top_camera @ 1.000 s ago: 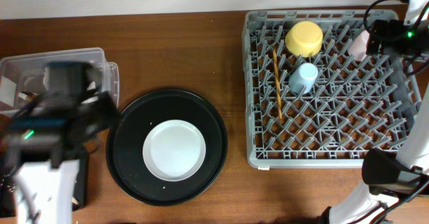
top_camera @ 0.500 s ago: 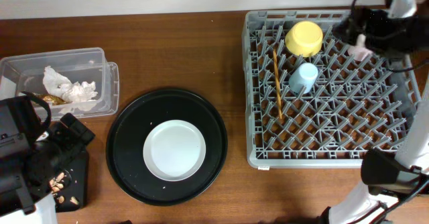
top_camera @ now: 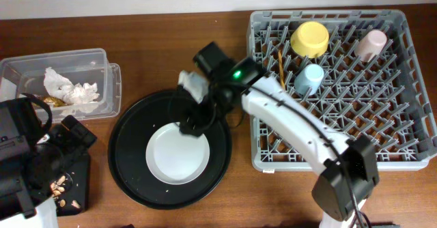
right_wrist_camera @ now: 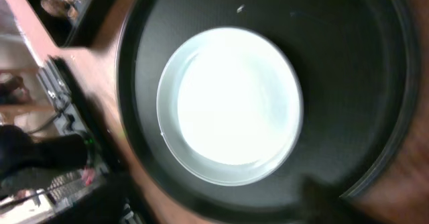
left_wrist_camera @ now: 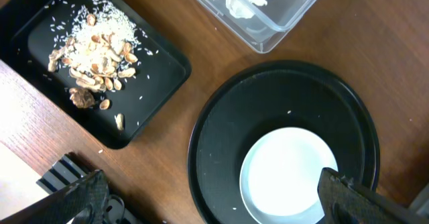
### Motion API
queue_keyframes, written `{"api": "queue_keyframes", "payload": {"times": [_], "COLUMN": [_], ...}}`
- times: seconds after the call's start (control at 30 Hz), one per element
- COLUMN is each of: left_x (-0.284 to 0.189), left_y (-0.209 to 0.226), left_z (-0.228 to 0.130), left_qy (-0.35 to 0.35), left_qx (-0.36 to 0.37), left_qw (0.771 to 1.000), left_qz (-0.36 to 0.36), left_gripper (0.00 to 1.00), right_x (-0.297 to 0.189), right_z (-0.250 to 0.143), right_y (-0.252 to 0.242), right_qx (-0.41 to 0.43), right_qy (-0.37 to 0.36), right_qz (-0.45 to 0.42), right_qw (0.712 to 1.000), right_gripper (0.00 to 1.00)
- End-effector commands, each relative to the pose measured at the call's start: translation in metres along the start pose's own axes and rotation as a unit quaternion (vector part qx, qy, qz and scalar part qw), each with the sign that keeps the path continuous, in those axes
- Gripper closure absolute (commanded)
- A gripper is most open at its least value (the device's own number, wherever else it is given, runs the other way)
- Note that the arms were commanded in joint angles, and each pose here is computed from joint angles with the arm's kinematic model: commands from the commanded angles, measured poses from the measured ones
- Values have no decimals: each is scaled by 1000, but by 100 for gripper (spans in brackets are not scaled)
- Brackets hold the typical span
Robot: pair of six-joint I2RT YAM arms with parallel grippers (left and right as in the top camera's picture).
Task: Sort waste into correct bins and load items into the dishwasher rack
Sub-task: 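Reach the right gripper to the white plate and grasp its rim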
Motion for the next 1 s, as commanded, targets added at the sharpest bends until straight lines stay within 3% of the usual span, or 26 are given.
{"api": "queue_keyframes", "payload": {"times": [0.0,0.1,0.2,0.23,0.47,0.57,0.97], "left_x": [-3,-3,-3,-3,-3,-3,-3], "left_y": [-1,-1,-1,-1,-1,-1,-1], "left_z": [1,1,1,1,1,1,1], "left_qy": [-4,-4,-4,-4,-4,-4,-4], "left_qx": [-8,-8,-8,-8,-8,-8,-8], "left_qw": [1000,1000,1000,1000,1000,1000,1000], "left_qz": [-6,-6,-6,-6,-6,-6,-6], "left_gripper": [1,1,1,1,1,1,1], "right_x": [30,45,58,63,88,100,118], "right_z": [-19,-32,-41,-45,-68,-70,-80], "right_y": [-25,-40,-45,-46,-51,-44,-51], "right_qx": [89,132,153,165,197,188,191], "right_qy": [16,15,12,10,13,23,44], "right_qz": [-87,-113,-113,-113,-112,-106,-167], "right_qw": [992,985,982,980,974,976,966], "right_gripper": [2,2,46,50,52,44,48]}}
Point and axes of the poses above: each gripper's point midway between its finger pads, its own x axis out along the fingers, its own y axis along the line the jaws close on, z = x × y, the point moved 1 cm from there along -x, back along the fingers, and after that the axes turned 14 degrees about -x, right-handed, at the moved point
